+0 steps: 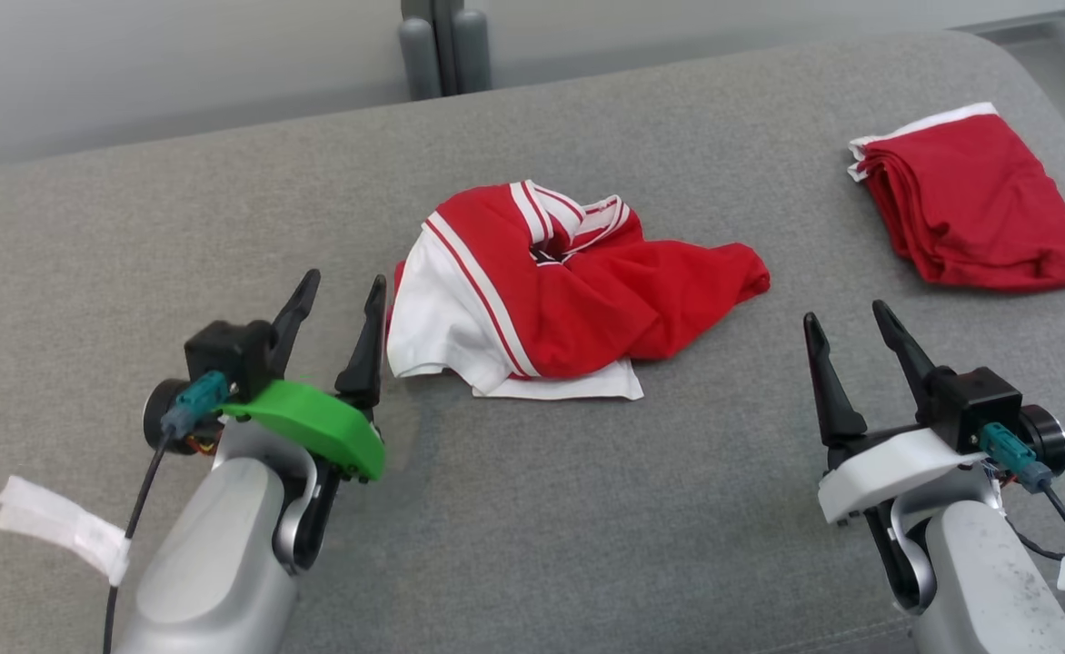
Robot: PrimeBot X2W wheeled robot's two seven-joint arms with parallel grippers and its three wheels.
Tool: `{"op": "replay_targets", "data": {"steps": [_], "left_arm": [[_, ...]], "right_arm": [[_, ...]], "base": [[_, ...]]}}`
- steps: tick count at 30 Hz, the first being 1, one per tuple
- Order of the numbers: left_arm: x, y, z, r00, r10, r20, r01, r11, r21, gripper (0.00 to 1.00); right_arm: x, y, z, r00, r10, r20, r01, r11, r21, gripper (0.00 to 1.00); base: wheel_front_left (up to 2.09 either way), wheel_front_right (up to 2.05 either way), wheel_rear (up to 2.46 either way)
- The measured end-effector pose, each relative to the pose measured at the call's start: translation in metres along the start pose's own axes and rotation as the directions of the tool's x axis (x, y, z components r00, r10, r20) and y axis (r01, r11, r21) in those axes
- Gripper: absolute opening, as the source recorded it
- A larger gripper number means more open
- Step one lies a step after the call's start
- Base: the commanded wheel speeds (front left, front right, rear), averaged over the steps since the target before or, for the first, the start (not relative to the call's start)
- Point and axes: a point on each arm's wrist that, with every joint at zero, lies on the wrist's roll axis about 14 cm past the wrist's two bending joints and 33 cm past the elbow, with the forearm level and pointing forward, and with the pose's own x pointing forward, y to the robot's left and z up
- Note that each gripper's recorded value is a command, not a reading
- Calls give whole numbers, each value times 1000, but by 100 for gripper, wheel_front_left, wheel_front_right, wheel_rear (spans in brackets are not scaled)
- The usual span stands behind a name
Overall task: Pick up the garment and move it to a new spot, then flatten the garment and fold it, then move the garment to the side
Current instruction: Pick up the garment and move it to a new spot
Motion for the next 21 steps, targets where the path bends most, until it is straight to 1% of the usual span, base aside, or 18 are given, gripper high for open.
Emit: {"op": "replay_targets", "data": {"steps": [9,14,21], "left_arm": [[-59,9,3,993,109,47,-108,994,-32,100],[-93,20,5,976,201,81,-196,978,-65,100],[-128,29,1,954,284,99,-278,958,-74,100]], "right_arm": [[-22,10,5,1000,20,10,-20,1000,21,100],[-35,15,5,999,30,11,-31,999,42,100],[-48,22,1,999,42,2,-42,996,75,100]], "base": [[0,0,0],[0,0,0],[0,0,0]]}}
